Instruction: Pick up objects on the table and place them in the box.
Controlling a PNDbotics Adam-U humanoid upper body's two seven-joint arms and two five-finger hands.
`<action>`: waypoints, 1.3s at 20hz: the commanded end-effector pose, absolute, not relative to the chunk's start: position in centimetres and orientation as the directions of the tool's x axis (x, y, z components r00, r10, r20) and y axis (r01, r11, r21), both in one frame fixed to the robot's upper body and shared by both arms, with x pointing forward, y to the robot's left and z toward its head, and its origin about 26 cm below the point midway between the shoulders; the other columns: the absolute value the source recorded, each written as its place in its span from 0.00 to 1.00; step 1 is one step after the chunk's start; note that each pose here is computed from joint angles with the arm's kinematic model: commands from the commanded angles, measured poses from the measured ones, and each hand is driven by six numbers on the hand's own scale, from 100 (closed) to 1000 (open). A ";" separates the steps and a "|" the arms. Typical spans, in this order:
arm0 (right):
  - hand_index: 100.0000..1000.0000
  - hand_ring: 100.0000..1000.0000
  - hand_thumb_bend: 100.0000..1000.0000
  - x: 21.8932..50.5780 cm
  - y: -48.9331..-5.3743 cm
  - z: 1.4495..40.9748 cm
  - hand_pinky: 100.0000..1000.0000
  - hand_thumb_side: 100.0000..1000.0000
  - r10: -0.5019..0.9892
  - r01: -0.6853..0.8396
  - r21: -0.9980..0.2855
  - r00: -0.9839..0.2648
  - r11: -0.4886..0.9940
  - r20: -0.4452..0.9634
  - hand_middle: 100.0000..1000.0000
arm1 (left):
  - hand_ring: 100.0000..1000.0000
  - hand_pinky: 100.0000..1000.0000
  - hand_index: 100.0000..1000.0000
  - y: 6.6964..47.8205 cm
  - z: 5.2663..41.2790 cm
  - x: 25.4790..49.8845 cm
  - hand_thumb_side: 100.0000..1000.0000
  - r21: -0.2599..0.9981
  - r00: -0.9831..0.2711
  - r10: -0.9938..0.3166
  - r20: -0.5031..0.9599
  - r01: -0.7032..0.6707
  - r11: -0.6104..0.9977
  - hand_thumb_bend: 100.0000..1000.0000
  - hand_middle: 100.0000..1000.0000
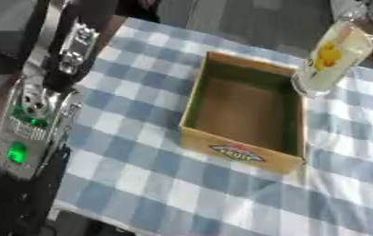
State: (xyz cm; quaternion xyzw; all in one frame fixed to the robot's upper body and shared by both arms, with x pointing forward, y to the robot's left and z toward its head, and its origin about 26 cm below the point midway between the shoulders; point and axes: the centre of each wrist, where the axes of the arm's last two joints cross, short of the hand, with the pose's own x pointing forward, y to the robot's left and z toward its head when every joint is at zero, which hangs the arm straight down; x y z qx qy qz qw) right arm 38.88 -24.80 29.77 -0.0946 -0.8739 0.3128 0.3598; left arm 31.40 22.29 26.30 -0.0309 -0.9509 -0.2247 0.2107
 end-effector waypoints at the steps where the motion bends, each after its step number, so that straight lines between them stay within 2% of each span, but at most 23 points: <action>1: 0.09 0.00 0.00 38.9 -25.3 31.3 0.00 0.34 0.403 -0.020 -0.623 -0.746 0.782 0.529 0.00 | 0.70 0.77 0.89 21.7 27.4 31.1 0.74 0.417 -0.928 -0.004 0.372 0.163 0.894 0.33 0.80; 12: 0.09 0.00 0.00 40.1 -24.3 31.2 0.00 0.36 0.408 0.009 -0.621 -0.761 0.783 0.504 0.00 | 0.70 0.77 0.89 20.5 28.9 31.0 0.74 0.417 -0.944 0.056 0.324 0.196 0.888 0.33 0.80; 16: 0.11 0.00 0.00 40.1 -23.3 30.8 0.00 0.39 0.379 -0.035 -0.628 -0.772 0.777 0.511 0.00 | 0.70 0.77 0.89 20.6 28.8 31.0 0.74 0.417 -0.944 0.054 0.326 0.195 0.888 0.33 0.80; 18: 0.16 0.00 0.00 39.8 -22.6 30.3 0.00 0.41 0.342 -0.094 -0.634 -0.777 0.768 0.529 0.00 | 0.70 0.77 0.89 20.7 28.8 31.0 0.74 0.417 -0.944 0.051 0.326 0.192 0.888 0.33 0.80; 21: 0.25 0.00 0.06 39.2 -22.0 29.8 0.00 0.52 0.304 -0.165 -0.664 -0.792 0.729 0.530 0.00 | 0.70 0.77 0.89 20.8 28.8 31.1 0.74 0.417 -0.944 0.047 0.326 0.188 0.889 0.33 0.80; 22: 0.42 0.01 0.07 39.0 -21.8 29.6 0.00 0.62 0.294 -0.185 -0.684 -0.801 0.706 0.521 0.14 | 0.70 0.77 0.89 20.8 28.8 31.1 0.74 0.417 -0.944 0.046 0.326 0.187 0.889 0.33 0.80; 24: 0.60 0.20 0.09 38.9 -21.6 29.1 0.00 0.71 0.281 -0.219 -0.727 -0.820 0.651 0.499 0.31 | 0.70 0.77 0.89 20.8 28.8 31.1 0.74 0.419 -0.944 0.045 0.326 0.187 0.889 0.33 0.80; 25: 0.58 0.18 0.08 38.9 -21.6 29.0 0.00 0.70 0.280 -0.228 -0.745 -0.826 0.627 0.489 0.30 | 0.70 0.77 0.89 20.8 28.8 31.1 0.74 0.419 -0.944 0.044 0.326 0.186 0.889 0.33 0.80; 26: 0.74 0.37 0.13 38.9 -21.5 28.8 0.11 0.78 0.279 -0.238 -0.768 -0.835 0.594 0.475 0.46 | 0.70 0.77 0.89 20.8 28.8 31.1 0.74 0.419 -0.944 0.044 0.326 0.186 0.889 0.33 0.80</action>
